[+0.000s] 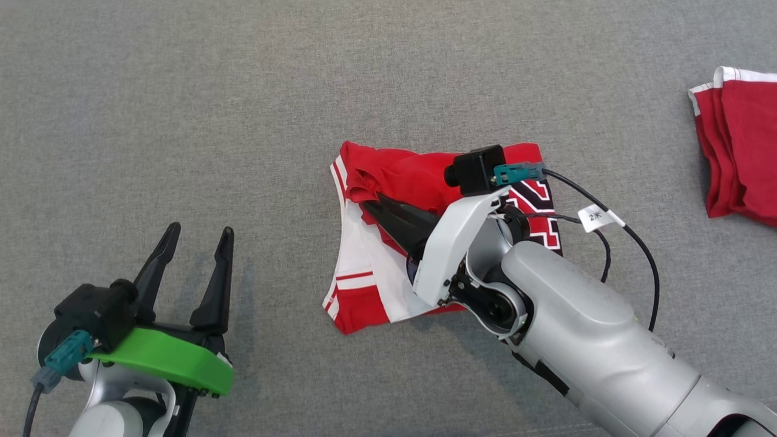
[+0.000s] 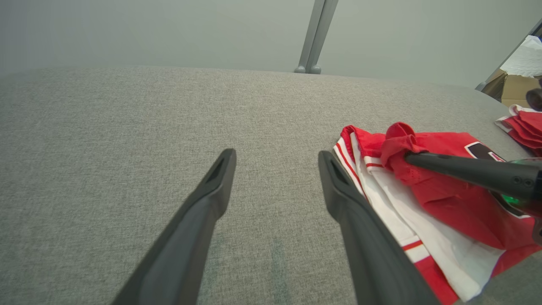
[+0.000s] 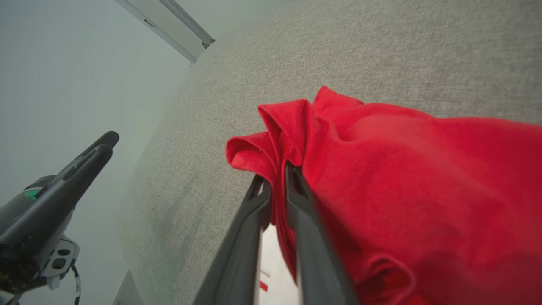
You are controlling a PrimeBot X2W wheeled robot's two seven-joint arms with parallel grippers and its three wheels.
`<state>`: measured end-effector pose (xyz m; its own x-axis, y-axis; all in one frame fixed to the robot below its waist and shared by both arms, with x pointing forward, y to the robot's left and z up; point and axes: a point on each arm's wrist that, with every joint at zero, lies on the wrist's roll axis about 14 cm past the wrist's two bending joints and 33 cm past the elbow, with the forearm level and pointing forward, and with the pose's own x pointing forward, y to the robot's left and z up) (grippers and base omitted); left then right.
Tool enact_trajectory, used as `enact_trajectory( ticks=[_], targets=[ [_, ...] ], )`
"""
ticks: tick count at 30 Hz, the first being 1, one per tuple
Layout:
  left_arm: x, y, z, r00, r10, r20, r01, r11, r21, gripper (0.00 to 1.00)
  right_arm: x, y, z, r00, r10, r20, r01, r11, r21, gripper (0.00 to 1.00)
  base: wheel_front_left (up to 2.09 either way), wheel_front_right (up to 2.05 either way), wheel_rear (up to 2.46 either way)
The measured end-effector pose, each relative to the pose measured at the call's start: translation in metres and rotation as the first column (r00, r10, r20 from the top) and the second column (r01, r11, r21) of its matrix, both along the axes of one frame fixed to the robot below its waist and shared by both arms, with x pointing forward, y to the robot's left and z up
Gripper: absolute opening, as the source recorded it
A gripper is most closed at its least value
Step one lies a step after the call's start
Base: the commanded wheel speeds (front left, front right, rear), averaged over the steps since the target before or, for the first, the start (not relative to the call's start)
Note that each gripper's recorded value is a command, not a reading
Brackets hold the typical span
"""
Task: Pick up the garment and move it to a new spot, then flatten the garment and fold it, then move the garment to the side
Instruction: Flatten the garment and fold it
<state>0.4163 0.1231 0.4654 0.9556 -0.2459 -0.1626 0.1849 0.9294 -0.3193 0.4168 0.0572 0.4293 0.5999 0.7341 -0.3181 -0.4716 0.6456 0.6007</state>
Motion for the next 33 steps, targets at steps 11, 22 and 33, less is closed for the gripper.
enact_trajectory(
  ticks=[11, 22, 33],
  targets=[
    [-0.002, 0.004, 0.001, 1.000, 0.013, 0.007, -0.013, 1.000, 0.007, 1.00, -0.006, 0.010, 0.013, 0.998, 0.048, 0.039, -0.049, 0.998, 0.031, 1.00, 0.00, 0.00, 0.00],
    [-0.002, 0.000, 0.017, 0.998, 0.014, 0.056, -0.014, 1.000, -0.008, 1.00, 0.027, -0.011, 0.099, 0.964, -0.149, 0.219, 0.087, 0.959, 0.269, 1.00, 0.00, 0.00, 0.00],
    [-0.004, -0.010, 0.024, 0.997, 0.015, 0.078, -0.012, 0.999, -0.047, 1.00, 0.020, -0.168, -0.005, 0.902, -0.416, 0.114, 0.426, 0.900, -0.087, 1.00, 0.00, 0.00, 0.00]
  ],
)
